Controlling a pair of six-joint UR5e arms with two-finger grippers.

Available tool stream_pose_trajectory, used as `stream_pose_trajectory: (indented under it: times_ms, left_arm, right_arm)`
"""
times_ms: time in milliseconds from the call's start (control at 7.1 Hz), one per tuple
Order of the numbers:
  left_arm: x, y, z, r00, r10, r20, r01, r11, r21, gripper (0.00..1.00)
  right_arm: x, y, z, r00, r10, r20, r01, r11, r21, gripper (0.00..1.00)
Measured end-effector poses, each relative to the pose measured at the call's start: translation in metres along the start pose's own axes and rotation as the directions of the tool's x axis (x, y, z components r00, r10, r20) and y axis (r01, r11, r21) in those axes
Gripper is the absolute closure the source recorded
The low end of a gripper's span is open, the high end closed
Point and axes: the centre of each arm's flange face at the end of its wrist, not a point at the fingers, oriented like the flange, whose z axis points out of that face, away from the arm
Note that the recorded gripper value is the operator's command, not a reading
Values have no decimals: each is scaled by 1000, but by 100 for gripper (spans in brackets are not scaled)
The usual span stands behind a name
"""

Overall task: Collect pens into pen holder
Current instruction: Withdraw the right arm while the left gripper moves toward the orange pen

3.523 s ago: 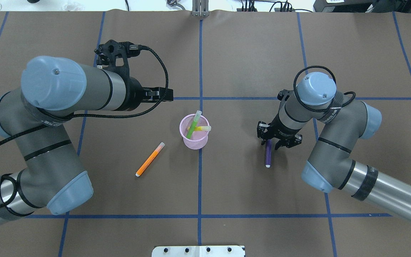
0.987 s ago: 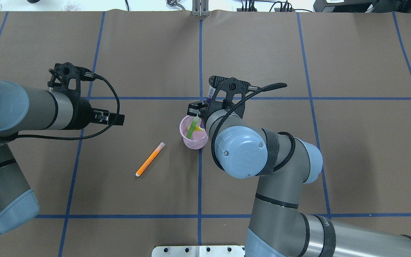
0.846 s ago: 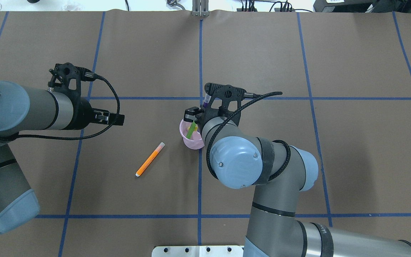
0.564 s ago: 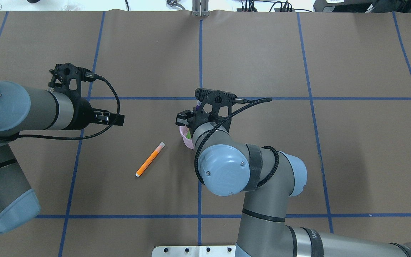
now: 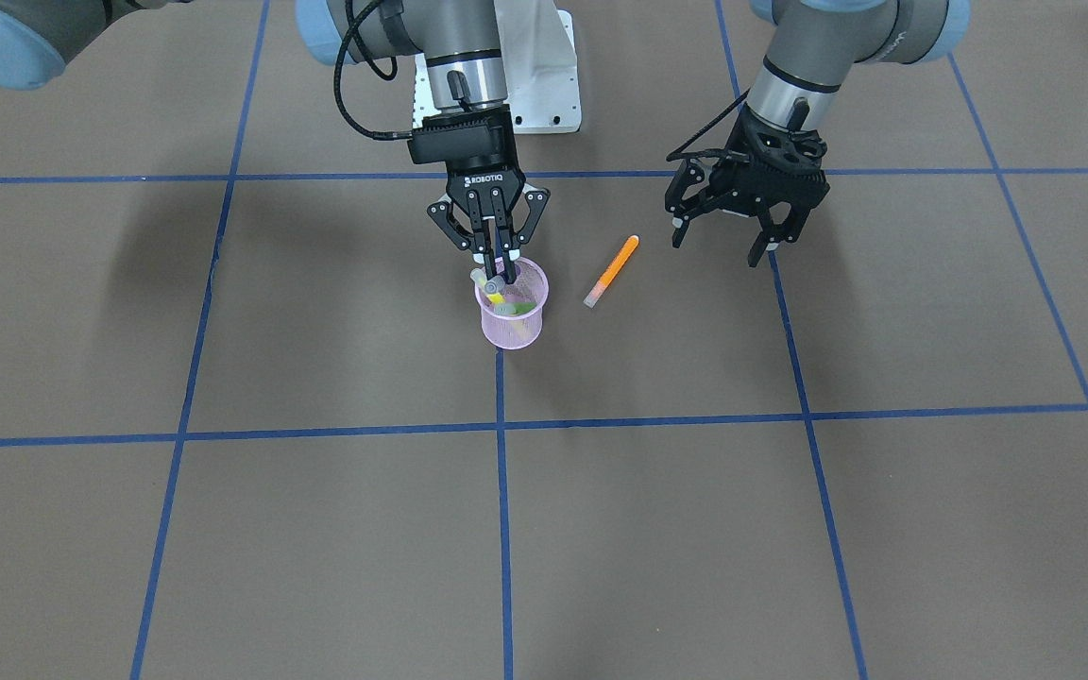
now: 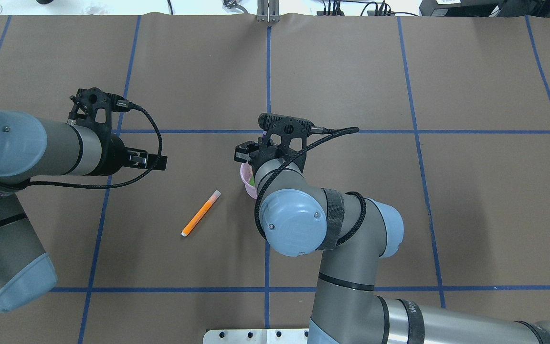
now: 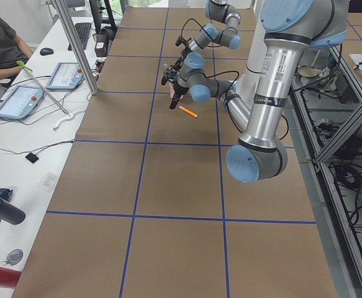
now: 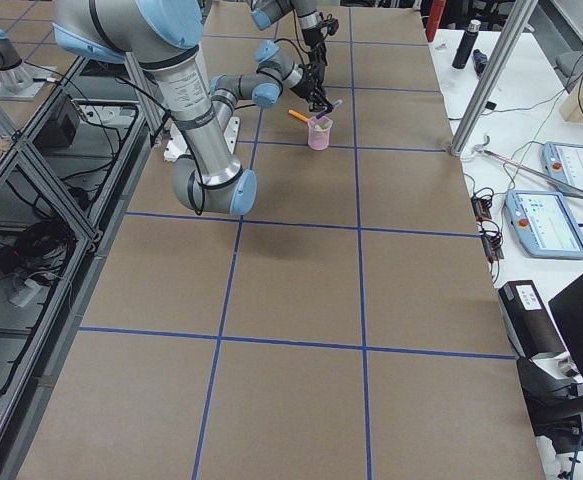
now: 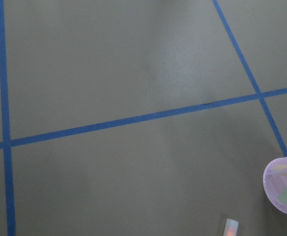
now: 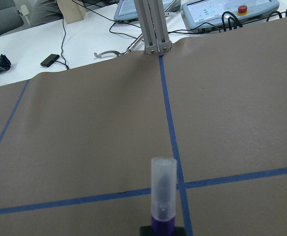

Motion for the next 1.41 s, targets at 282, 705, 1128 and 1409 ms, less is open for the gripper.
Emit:
stream_pose_trajectory:
  times_ms: [282,705,1128,1409]
  left_arm:
    - [4,-1,8,1000,1,3,-1,1000,-8,2]
    - [28,-11,22,1000,14,26,-11,994,-106,3]
    - [53,-20,41,993,111,33,-99,963,-253,11]
    - [56,-21,62,969,245,-16,-238,918,-318,13]
  right_arm:
    - [3,6,3,1000,-1,-6,1,1000,1,0]
    - [17,4,-8,1000,8,21,-8,1000,-7,0]
    - [75,-52,-20,998,50,30,-46,992,-120,0]
    - [133,-106,-16,999,44,1,-43,972,-230,0]
